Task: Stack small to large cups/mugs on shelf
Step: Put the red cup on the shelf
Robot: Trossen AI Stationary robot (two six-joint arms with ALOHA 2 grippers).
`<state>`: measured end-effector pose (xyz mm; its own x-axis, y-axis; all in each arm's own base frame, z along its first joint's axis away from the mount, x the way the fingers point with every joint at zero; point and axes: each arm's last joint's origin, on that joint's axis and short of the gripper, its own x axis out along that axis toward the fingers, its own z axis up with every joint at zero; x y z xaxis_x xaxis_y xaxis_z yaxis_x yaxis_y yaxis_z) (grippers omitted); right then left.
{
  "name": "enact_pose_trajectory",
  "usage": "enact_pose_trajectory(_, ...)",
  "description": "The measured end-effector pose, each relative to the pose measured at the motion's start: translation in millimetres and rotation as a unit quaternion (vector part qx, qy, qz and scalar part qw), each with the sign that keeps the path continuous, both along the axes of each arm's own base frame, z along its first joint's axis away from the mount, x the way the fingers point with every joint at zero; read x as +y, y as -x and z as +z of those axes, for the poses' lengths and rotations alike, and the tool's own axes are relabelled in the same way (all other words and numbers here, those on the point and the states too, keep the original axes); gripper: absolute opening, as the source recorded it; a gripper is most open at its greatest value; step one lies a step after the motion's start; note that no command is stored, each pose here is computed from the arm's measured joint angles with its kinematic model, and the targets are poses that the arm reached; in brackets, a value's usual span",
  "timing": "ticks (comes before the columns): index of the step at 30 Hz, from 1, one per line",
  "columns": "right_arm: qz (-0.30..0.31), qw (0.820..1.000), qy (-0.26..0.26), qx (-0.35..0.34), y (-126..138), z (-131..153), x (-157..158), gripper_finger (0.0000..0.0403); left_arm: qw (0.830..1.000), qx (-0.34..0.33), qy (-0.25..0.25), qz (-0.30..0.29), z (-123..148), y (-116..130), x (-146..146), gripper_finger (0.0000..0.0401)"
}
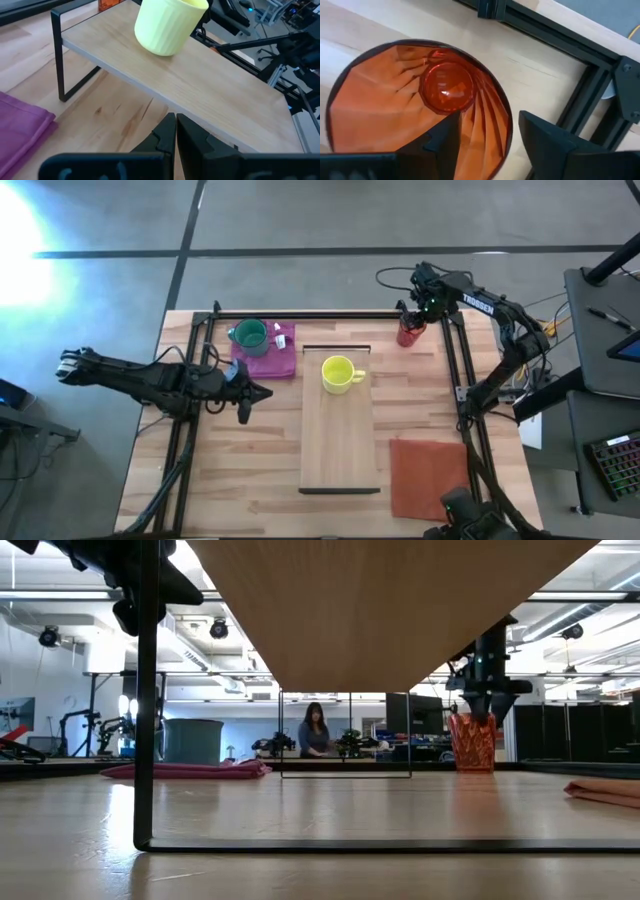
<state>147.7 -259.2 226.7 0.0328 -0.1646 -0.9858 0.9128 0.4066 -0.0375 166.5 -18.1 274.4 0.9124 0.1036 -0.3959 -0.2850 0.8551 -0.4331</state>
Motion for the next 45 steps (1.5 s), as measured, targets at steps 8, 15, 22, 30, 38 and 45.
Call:
enact_pose_trajectory(8, -0.011, 0.999, 0.031, -0.016, -2, -6, -4, 0.0096, 1.000, 0.002, -0.001, 0.001, 0, 0, 0, 0.0000)
enact_pose_trajectory(15, -0.016, 0.999, 0.036, -0.024, -3, -5, -5, 0.0015, 1.000, 0.007, -0.019, 0.015, -1, 0, 3, 0.0000)
enact_pose_trajectory(22, -0.007, 0.999, 0.022, -0.033, -3, 3, 5, 0.0012, 0.999, -0.003, -0.020, 0.040, 2, 0, 10, 0.0000)
enact_pose_trajectory(30, 0.055, 0.997, 0.040, -0.046, -14, 53, 50, 0.0012, 0.999, -0.004, -0.019, 0.049, 3, 1, 14, 0.0000)
enact_pose_trajectory(38, 0.085, 0.988, 0.102, -0.075, -27, 128, 119, 0.0011, 0.999, 0.000, -0.020, 0.050, 2, 0, 14, 0.0000)
enact_pose_trajectory(45, 0.104, 0.985, 0.102, -0.091, -33, 170, 175, 0.0011, 0.999, 0.000, -0.020, 0.051, 2, 0, 14, 0.0000)
